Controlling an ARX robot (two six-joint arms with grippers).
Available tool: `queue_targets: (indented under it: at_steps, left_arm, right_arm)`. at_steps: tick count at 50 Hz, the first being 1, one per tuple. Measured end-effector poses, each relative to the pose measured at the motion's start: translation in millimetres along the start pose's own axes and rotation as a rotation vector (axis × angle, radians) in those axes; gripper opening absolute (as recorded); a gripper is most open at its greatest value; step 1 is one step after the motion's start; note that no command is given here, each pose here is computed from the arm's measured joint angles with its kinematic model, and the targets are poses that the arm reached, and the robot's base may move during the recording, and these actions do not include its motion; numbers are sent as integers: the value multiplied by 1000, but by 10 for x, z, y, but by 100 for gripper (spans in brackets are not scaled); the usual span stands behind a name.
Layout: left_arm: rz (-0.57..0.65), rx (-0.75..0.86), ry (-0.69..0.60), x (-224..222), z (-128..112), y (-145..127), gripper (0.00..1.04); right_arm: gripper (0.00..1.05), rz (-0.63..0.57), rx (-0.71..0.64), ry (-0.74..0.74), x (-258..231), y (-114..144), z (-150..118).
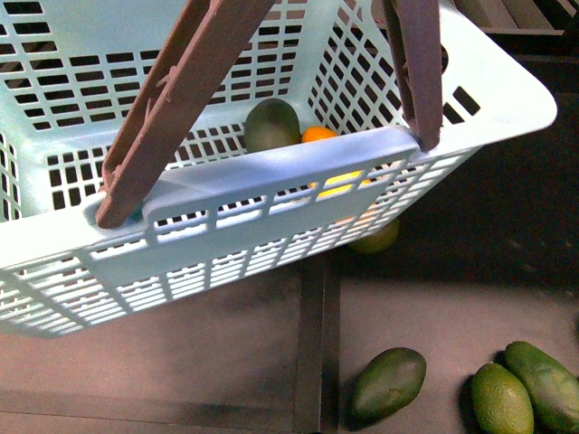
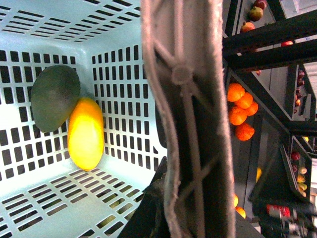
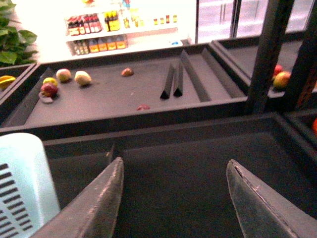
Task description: Pick mango and avocado into basket
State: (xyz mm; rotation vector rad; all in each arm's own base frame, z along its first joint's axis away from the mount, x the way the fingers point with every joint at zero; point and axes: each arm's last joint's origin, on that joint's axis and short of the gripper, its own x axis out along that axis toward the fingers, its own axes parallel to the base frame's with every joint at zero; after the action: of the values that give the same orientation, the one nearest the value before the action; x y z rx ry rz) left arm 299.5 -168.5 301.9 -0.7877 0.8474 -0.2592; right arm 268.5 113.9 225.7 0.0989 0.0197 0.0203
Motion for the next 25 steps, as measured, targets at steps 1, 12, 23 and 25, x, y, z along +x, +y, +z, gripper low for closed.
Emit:
queue_targets:
  at_steps: [1, 12, 23, 25]
  left_arm:
    - [1, 0, -2, 0, 3, 2, 5]
    - [6, 6, -9, 0, 4, 3, 5]
    - [6, 5, -9, 0, 5, 3, 5]
    - [5, 5, -8, 0, 4, 3, 5]
  right_arm:
    - [58, -2, -11, -12, -47, -57, -2]
    - [18, -16, -81, -5, -477, -552, -201]
    - [2, -11, -94, -10, -805, -824, -314]
    - [2, -13, -95, -8, -838, -849, -329]
